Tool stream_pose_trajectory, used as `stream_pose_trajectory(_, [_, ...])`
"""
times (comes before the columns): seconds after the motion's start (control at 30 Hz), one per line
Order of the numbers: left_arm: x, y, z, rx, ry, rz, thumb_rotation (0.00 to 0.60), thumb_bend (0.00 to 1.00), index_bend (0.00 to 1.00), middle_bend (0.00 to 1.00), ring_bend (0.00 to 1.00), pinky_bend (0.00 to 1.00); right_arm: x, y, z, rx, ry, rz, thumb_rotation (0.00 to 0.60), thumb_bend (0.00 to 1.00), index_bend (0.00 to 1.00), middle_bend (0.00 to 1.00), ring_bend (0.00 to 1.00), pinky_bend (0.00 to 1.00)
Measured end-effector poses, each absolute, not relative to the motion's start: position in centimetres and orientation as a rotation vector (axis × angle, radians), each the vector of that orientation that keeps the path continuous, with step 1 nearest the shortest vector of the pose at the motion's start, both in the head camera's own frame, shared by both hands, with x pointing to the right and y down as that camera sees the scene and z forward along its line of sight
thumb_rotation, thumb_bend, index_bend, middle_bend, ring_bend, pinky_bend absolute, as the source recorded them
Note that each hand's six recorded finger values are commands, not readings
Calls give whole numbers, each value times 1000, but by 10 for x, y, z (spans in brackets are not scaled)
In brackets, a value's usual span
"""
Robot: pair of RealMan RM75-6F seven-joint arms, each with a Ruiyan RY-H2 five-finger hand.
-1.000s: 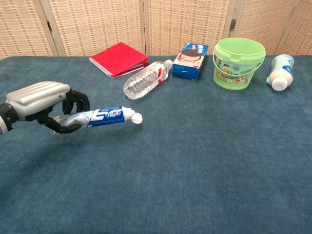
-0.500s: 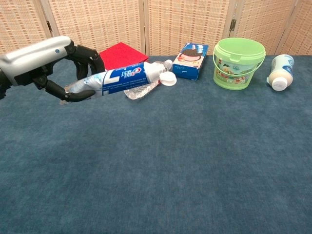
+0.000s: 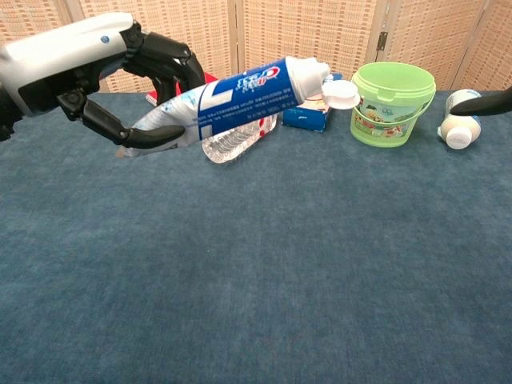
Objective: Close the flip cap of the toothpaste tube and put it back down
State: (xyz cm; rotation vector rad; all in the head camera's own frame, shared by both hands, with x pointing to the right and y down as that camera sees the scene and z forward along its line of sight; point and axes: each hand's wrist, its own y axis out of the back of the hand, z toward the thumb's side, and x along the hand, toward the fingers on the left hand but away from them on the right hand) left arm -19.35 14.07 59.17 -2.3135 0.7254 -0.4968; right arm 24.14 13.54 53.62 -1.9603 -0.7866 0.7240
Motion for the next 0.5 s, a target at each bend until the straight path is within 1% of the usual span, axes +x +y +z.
stream_pose_trajectory(0.5, [-180,136,579,-2425,732,-449,600,542,703,755,684,525,185,129,536,-2034,-772,547,567,0,0,0,0,0])
